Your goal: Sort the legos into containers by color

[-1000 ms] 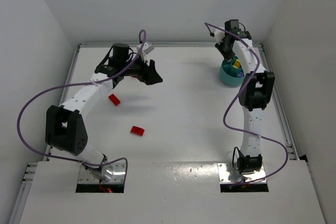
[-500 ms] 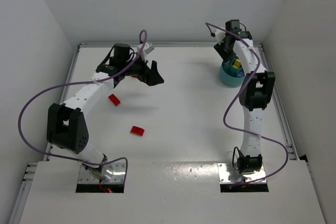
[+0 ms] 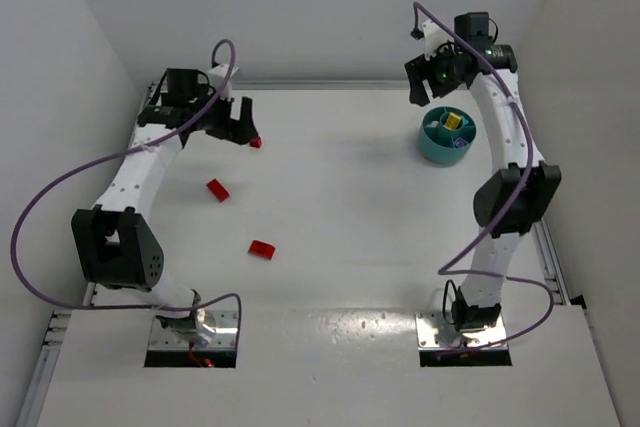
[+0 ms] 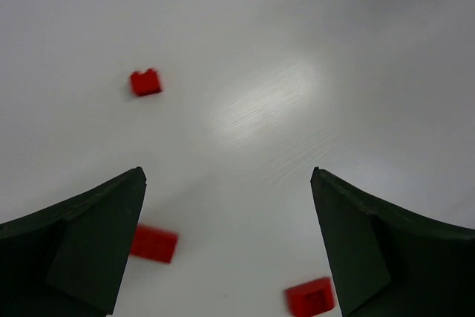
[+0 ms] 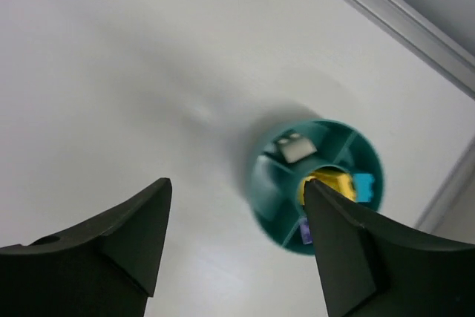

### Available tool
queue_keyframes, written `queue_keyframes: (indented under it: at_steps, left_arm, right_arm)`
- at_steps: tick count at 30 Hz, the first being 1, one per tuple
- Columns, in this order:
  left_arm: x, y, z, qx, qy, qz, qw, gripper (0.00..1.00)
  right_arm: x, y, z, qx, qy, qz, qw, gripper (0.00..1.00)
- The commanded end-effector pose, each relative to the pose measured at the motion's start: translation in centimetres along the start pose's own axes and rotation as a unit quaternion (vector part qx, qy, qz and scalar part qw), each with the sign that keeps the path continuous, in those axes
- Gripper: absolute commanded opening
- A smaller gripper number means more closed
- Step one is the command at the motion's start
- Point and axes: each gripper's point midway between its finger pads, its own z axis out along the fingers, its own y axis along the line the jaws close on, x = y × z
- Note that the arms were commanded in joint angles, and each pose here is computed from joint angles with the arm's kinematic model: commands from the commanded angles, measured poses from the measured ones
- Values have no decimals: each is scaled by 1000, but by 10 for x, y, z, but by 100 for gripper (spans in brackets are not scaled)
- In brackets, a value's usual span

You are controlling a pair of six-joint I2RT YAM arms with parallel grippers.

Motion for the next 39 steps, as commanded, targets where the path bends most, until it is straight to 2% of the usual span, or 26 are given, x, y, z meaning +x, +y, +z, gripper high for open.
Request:
queue_keyframes:
  at_steps: [1,2,3,5,6,8,12,14,17,18,23,31,35,39]
  left_arm:
    - [41,31,-48,-23,82,109,990,100]
    - [57,17,-52,34,91,139,986,100]
    - [80,14,-64,69,127,201,969,98]
    - [114,-1,-80,130,155,260,944,93]
    - [137,-8,-91,175,179,319,914,90]
    - [173,-17,-97,212,199,340,894,88]
    - [196,-30,-106,230,178,416,862,84]
    - [213,-48,-107,275,178,449,831,83]
    - [229,-65,-104,312,175,483,799,83]
    - [240,-69,-100,323,179,484,793,83]
    - [248,-82,-68,325,169,513,776,83]
    - [261,-91,-23,331,204,497,775,80]
    - [267,-88,-14,326,220,505,769,78]
    - [279,-89,-10,325,232,495,771,75]
  right_arm:
    - [-7,72,-31,-148,-39,23,988,74]
    - [-5,78,-33,-162,-42,19,986,74]
    - [6,93,-37,-195,-37,23,980,74]
    - [17,107,-42,-223,-34,13,974,74]
    - [28,118,-40,-248,-26,20,968,74]
    - [34,126,-48,-259,-28,17,965,74]
    - [55,137,-46,-271,-16,26,962,74]
    - [63,140,-49,-268,-9,28,963,74]
    - [72,142,-48,-269,1,28,963,74]
    - [71,142,-51,-267,-2,26,963,74]
    - [78,145,-53,-265,5,32,964,74]
    - [84,145,-57,-258,14,32,966,74]
    - [82,145,-60,-256,10,31,966,74]
    - [82,145,-60,-256,10,31,966,74]
